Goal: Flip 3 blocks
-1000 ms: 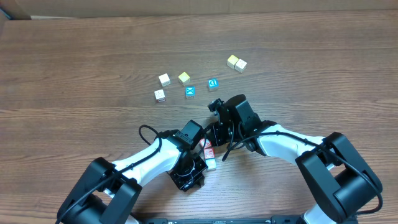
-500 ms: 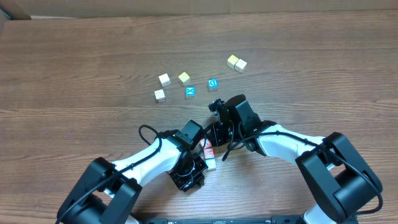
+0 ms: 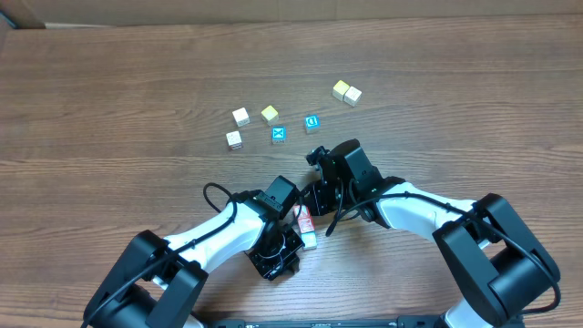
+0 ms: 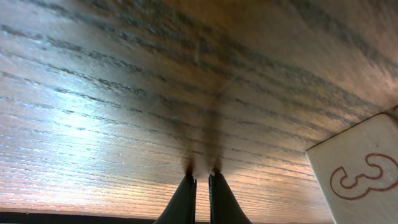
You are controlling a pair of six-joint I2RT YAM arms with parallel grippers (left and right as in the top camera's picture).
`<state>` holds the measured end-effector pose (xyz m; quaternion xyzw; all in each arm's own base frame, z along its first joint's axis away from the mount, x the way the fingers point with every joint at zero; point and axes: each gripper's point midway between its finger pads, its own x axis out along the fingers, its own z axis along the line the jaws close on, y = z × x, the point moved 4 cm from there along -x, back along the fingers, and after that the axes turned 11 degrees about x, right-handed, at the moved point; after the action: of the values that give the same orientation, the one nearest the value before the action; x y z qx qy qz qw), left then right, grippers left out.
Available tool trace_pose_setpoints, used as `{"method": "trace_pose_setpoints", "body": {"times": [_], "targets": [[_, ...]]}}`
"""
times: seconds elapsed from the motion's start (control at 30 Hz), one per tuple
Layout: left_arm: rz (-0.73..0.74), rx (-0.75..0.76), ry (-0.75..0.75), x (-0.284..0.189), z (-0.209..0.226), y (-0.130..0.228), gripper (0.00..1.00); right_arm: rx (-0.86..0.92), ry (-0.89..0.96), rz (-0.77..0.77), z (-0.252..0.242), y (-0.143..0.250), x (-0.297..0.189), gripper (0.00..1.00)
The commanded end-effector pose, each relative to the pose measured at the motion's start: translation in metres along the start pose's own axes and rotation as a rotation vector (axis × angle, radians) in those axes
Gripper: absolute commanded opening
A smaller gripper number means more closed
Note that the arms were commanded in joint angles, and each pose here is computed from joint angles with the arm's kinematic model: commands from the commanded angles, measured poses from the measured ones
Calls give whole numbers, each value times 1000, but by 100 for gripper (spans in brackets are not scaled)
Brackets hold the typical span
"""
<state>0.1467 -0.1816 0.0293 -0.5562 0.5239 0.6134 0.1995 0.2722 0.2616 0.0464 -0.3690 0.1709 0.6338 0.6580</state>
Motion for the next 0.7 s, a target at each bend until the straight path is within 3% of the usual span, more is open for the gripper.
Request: {"method": "trace_pose_setpoints", "body": {"times": [0.0, 0.67], "targets": [[-54, -40, -94, 11, 21, -11, 4, -15, -7, -9, 5, -5, 1, 4], [-28, -40, -32, 12, 10, -10, 4, -24, -14, -21, 7, -8, 1, 4]]}}
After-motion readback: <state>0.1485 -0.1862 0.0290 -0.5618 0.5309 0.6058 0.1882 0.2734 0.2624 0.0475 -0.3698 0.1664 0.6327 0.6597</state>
